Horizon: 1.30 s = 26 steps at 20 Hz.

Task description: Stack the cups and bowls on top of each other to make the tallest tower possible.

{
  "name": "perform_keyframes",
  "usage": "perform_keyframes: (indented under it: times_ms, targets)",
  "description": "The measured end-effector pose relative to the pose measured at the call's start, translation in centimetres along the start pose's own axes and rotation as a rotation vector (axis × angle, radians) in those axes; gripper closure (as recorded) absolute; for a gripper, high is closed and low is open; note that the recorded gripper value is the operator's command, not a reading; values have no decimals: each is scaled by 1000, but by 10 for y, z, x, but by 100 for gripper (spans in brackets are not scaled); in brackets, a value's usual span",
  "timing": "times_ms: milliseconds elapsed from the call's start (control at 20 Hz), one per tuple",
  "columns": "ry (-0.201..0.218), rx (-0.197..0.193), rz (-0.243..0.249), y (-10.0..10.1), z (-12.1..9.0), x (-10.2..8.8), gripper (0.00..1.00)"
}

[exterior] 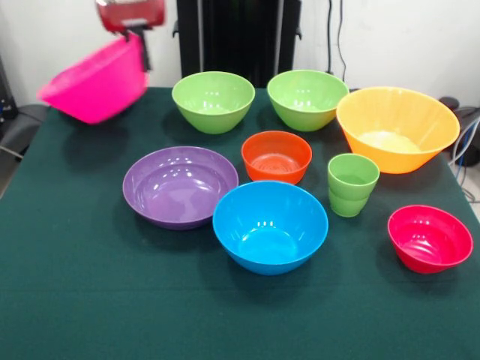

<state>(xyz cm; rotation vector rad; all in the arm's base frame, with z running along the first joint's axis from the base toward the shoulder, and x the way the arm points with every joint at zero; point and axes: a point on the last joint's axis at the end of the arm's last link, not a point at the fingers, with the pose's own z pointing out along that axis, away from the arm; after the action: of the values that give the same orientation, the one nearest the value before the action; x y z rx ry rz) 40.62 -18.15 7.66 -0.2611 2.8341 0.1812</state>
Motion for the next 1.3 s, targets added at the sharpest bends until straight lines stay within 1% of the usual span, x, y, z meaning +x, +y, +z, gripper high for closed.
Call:
perform_keyframes:
  times_ms: [50, 100, 150, 200, 300, 350, 400, 450, 500, 550, 600, 650, 700, 750, 800, 850, 900, 950, 1000, 1050, 1100, 1150, 1200, 1300]
  targets:
    - [0, -26, 11, 5, 5, 2, 100]
    - [0, -71, 30, 13, 15, 7, 100]
    - [0, -127, 56, 24, 25, 13, 100]
    - [-2, -210, 96, 39, 40, 20, 100]
    - [-1, -279, 130, 51, 51, 26, 100]
    - [1, -295, 137, 54, 54, 27, 100]
    - [9, -349, 160, 61, 61, 33, 100]
    - [15, -378, 167, 65, 65, 36, 100]
    - [26, -421, 175, 70, 68, 40, 100]
    - [33, -450, 177, 72, 70, 41, 100]
    - [48, -496, 180, 74, 71, 43, 100]
    - [55, -520, 178, 75, 71, 43, 100]
    - [72, -584, 170, 78, 70, 40, 100]
    - [81, -614, 164, 79, 69, 38, 100]
    - [95, -658, 153, 81, 67, 36, 100]
    - [141, -797, 107, 91, 57, 28, 100]
    - [160, -851, 84, 95, 53, 25, 100]
    - [171, -879, 72, 98, 51, 23, 100]
    - [196, -934, 46, 104, 46, 22, 100]
    - [267, -1063, -21, 118, 35, 21, 100]
    - [298, -1108, -47, 124, 30, 21, 100]
    - [314, -1130, -58, 126, 28, 22, 100]
    - [367, -1196, -92, 134, 21, 22, 100]
    - [432, -1275, -140, 143, 9, 20, 100]
